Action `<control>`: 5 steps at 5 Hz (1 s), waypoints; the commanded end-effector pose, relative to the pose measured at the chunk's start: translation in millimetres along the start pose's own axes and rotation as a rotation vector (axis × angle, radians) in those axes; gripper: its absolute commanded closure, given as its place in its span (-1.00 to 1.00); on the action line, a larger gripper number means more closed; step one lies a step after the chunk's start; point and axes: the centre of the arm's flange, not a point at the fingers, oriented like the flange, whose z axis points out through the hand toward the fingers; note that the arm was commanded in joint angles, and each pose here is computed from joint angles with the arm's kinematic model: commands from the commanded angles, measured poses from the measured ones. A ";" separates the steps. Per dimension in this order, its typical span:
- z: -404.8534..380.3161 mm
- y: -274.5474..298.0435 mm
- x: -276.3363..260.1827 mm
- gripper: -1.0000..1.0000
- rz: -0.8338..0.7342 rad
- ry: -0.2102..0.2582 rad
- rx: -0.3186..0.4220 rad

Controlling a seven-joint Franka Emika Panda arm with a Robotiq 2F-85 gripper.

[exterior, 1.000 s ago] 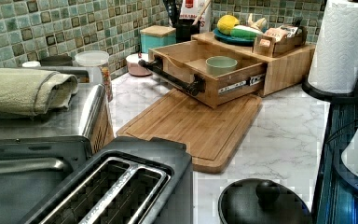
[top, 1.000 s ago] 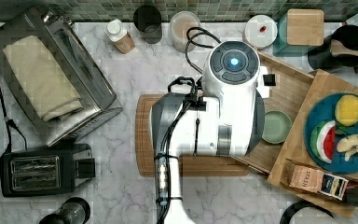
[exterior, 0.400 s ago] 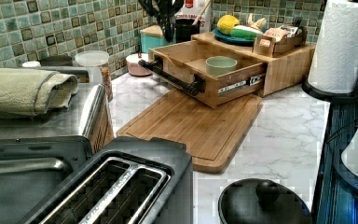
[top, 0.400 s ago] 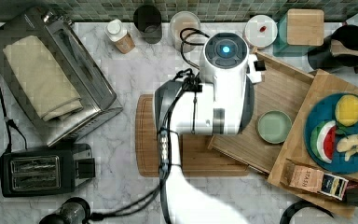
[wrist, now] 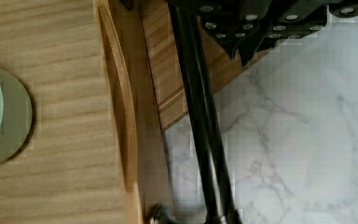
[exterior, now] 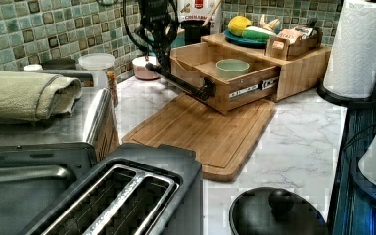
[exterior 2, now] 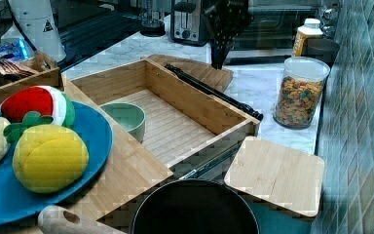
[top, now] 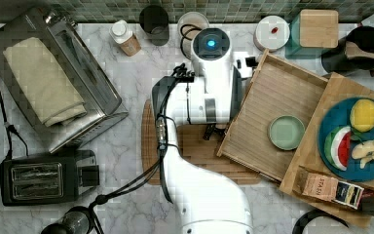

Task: Close the drawer.

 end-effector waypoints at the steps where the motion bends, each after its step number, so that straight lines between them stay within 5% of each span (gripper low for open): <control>1: -73.9 -22.7 10.9 1.00 0.004 0.210 0.114; 3: -27.3 -28.1 39.9 1.00 0.000 0.155 0.055; 4: -15.4 -25.7 56.4 1.00 -0.006 0.089 0.060; 5: -13.2 -24.4 54.0 1.00 -0.019 0.096 0.072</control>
